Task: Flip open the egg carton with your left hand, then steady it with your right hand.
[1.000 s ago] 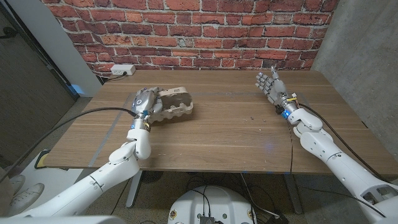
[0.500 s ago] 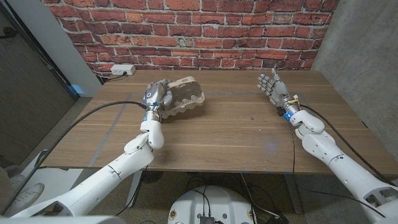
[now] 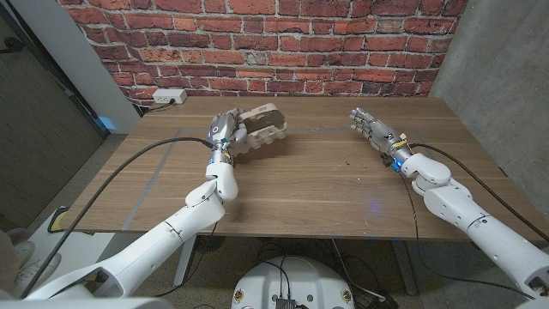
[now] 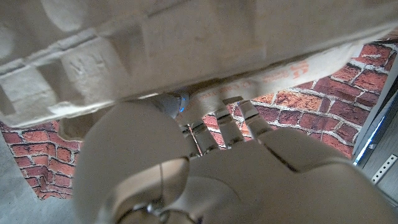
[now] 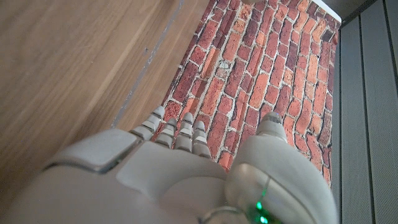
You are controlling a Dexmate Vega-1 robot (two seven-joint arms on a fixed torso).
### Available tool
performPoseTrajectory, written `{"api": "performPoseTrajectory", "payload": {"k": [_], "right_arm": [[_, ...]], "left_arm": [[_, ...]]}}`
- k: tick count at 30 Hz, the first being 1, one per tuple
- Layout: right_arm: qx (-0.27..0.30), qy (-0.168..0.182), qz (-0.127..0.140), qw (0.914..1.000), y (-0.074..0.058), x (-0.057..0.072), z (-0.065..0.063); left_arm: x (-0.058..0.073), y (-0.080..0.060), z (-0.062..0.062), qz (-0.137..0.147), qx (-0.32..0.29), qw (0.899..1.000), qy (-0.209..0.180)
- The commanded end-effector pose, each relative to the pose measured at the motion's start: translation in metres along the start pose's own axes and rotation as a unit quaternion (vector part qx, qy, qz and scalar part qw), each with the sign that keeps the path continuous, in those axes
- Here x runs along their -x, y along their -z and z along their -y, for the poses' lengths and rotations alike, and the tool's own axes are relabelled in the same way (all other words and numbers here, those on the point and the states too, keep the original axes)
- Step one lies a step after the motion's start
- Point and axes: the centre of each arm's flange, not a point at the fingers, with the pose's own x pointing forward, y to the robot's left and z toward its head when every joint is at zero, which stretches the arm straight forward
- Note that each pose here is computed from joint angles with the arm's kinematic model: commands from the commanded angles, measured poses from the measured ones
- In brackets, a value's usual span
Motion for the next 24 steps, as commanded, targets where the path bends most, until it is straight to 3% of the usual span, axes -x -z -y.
{"api": "performPoseTrajectory", "payload": {"k": [1,5,10,16,24], "right_arm": [[0.070,-0.026,-0.018,0.9970,-0.007,0.005,-0.025],[0.091,0.009,0.015,0.9957,-0.014,0.011,-0.030],[0.101,0.028,0.033,0.9940,-0.017,0.017,-0.035],[0.114,0.023,0.043,0.9922,-0.021,0.022,-0.042],[0.147,-0.018,0.065,0.9869,-0.030,0.022,-0.047]], "left_arm": [[-0.005,-0.010,0.008,-0.007,0.010,1.000,0.002],[-0.009,-0.017,0.006,-0.005,0.018,1.000,0.005],[-0.015,-0.018,0.005,-0.012,0.035,0.999,0.010],[-0.022,-0.024,0.008,-0.018,0.044,0.999,0.006],[-0.029,-0.033,0.006,-0.021,0.053,0.998,0.002]]}}
